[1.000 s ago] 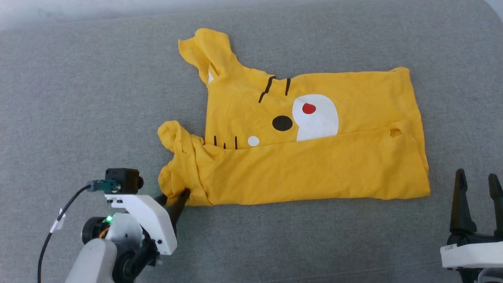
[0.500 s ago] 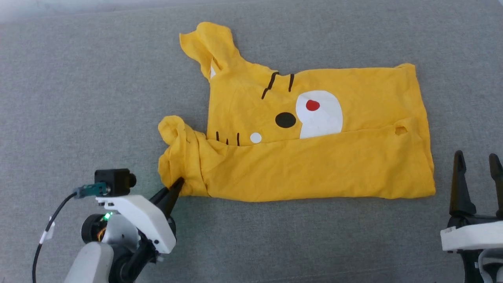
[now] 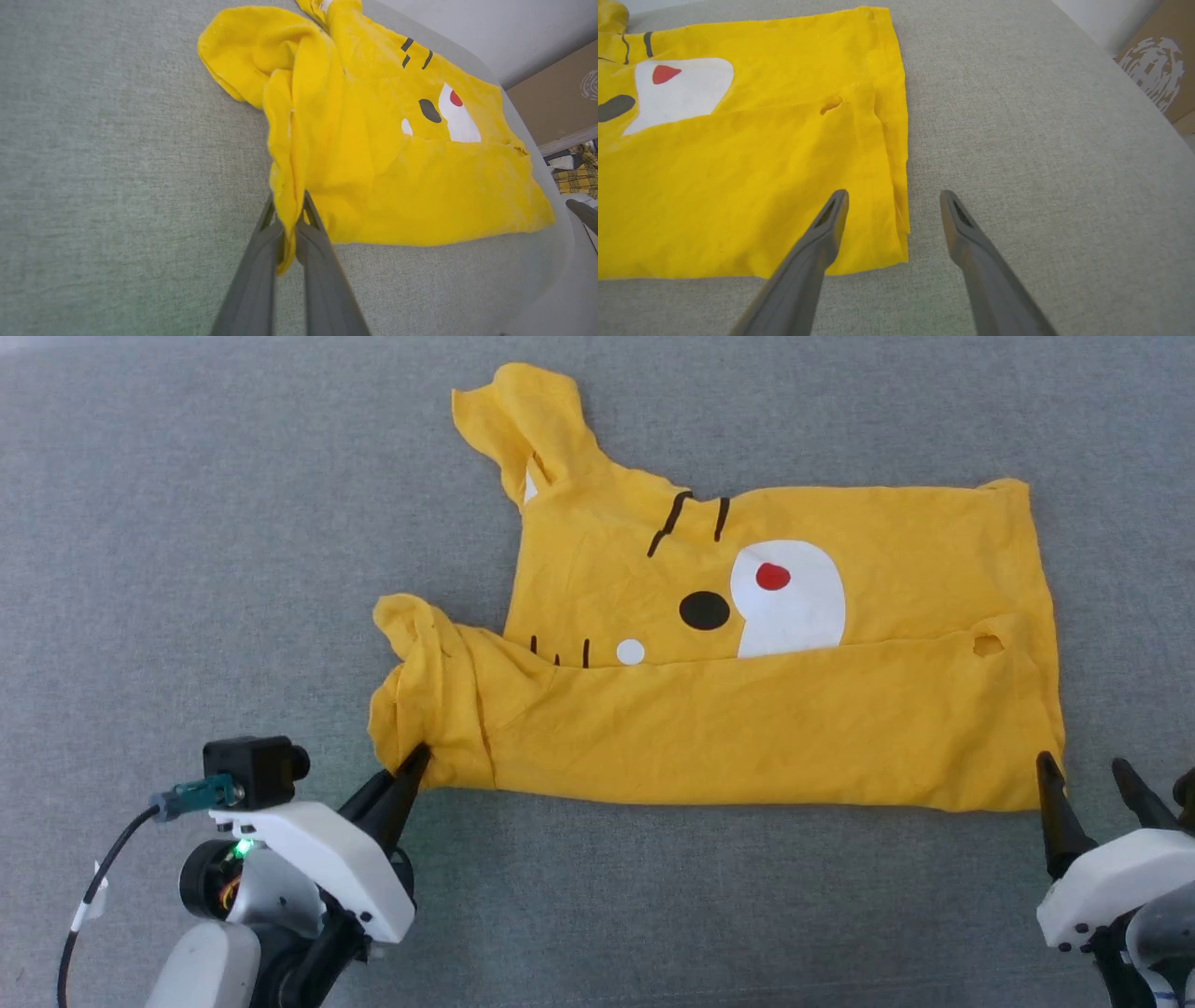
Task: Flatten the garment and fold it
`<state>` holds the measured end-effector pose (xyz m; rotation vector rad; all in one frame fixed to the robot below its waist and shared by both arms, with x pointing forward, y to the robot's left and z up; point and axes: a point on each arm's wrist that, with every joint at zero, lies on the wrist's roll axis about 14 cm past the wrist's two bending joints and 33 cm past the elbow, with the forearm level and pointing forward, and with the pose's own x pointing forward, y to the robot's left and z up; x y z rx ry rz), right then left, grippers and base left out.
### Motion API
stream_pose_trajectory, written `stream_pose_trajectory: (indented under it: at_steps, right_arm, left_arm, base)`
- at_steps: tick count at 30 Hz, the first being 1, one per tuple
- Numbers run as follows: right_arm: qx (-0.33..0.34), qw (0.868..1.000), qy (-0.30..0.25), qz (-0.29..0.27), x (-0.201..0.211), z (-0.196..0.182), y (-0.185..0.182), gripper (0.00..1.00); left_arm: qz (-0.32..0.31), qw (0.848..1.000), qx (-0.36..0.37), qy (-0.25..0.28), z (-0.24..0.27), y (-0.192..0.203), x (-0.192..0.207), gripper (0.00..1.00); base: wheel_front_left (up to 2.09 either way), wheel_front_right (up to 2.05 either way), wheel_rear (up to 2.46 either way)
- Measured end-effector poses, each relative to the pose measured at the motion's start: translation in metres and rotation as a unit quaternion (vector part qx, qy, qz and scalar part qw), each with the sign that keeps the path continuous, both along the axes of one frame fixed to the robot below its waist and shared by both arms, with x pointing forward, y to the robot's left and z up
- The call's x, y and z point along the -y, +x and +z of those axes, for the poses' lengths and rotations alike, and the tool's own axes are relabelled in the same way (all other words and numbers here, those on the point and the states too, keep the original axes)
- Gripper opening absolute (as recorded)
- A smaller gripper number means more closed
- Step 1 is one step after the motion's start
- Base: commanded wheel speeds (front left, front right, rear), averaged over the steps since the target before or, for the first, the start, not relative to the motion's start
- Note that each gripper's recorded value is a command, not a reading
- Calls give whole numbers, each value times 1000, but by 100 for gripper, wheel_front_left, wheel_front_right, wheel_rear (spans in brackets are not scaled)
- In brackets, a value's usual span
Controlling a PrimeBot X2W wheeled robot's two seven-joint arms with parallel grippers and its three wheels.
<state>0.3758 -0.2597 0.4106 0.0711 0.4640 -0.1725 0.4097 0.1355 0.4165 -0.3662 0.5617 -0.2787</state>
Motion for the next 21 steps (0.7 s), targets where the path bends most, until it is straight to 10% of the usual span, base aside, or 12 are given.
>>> stream_pose_trajectory:
  at_steps: [12, 13, 15, 21]
  right_arm:
    - [-71, 997, 25, -1, -5, -37, 0, 100]
    - [-76, 997, 30, -2, -6, -40, -1, 49]
    - [-77, 996, 35, -6, -5, -42, 0, 0]
    - [-64, 997, 36, -6, -5, -38, 9, 0]
  left_arm:
    - [-8, 1000, -7, -2, -4, -1, 5, 0]
    - [-8, 1000, -7, -2, -4, -1, 4, 0]
    - [-7, 1000, -7, -2, -4, 0, 4, 0]
    - [-3, 1000, -3, -5, -2, 4, 3, 0]
  base:
    - [0, 0, 0]
    - [0, 0, 0]
    - [0, 0, 0]
    - [0, 0, 0]
